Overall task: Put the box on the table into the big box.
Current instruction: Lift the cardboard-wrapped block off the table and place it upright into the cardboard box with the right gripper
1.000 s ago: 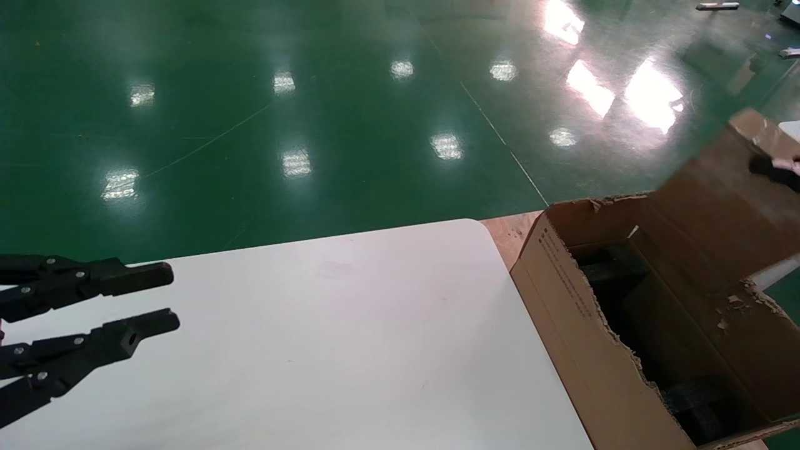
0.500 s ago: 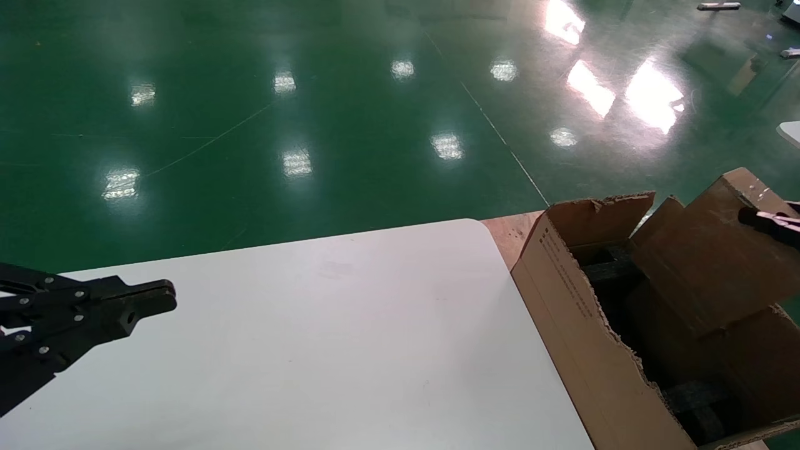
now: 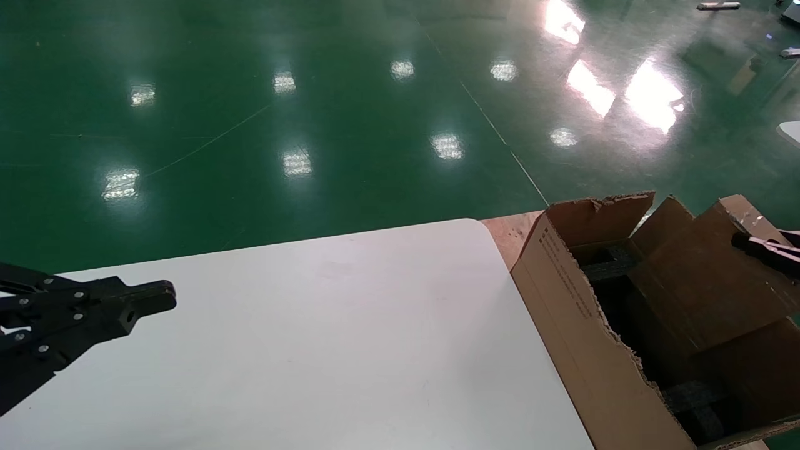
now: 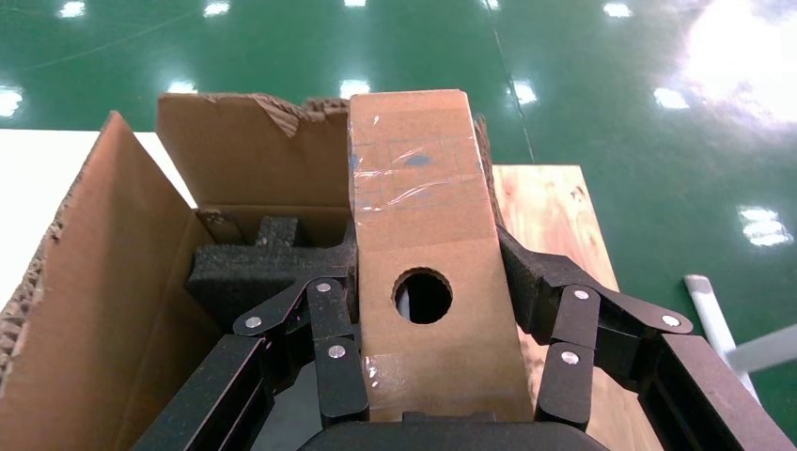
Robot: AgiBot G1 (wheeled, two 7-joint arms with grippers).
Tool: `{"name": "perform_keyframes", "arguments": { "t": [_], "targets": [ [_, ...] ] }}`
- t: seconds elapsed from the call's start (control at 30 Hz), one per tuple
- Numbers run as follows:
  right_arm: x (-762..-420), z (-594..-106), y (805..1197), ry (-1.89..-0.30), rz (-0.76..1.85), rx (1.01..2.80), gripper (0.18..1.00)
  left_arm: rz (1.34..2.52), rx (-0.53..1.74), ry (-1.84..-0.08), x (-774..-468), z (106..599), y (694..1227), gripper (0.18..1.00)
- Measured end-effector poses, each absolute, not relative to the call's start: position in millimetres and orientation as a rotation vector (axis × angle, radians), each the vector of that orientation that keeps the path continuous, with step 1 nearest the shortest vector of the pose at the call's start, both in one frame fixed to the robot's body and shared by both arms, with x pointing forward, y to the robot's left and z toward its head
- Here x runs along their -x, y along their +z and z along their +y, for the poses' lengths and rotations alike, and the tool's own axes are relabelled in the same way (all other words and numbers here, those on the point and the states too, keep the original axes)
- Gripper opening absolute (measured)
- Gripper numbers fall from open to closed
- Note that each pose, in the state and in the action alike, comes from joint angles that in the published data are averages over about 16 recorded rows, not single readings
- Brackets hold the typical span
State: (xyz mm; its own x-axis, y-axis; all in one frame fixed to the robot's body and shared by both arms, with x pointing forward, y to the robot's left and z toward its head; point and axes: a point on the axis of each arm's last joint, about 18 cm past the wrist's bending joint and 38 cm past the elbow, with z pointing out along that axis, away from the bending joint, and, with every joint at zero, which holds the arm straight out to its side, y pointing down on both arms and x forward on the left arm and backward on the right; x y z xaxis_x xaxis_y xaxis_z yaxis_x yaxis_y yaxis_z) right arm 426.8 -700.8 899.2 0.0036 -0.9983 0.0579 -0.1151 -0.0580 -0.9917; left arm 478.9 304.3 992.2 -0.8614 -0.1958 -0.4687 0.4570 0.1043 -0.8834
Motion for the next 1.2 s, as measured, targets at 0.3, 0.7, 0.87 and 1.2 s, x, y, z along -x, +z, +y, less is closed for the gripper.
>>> {"name": "perform_keyframes", "arguments": {
  "t": [0.3,0.7,0.87,1.2],
  "targets": [
    [-419.6,-707.1,888.6,-1.196,1.316,1.31,0.478,1.912,-0.254,-1.808,-478.9,304.3,992.2,0.191],
    [-410.2,-709.6,873.2,-1.183,1.368,1.343,0.478,1.912,-0.254,-1.808,-478.9,304.3,992.2,0.191],
    [-408.8,-709.9,867.5,-1.18,1.39,1.362,0.478,1.912,-0.254,-1.808,-478.9,304.3,992.2,0.191],
    [-420.0,-705.3,861.1,-1.179,1.413,1.399,0.477,1.912,-0.254,-1.808,-478.9,304.3,992.2,0.191]
  ]
}}
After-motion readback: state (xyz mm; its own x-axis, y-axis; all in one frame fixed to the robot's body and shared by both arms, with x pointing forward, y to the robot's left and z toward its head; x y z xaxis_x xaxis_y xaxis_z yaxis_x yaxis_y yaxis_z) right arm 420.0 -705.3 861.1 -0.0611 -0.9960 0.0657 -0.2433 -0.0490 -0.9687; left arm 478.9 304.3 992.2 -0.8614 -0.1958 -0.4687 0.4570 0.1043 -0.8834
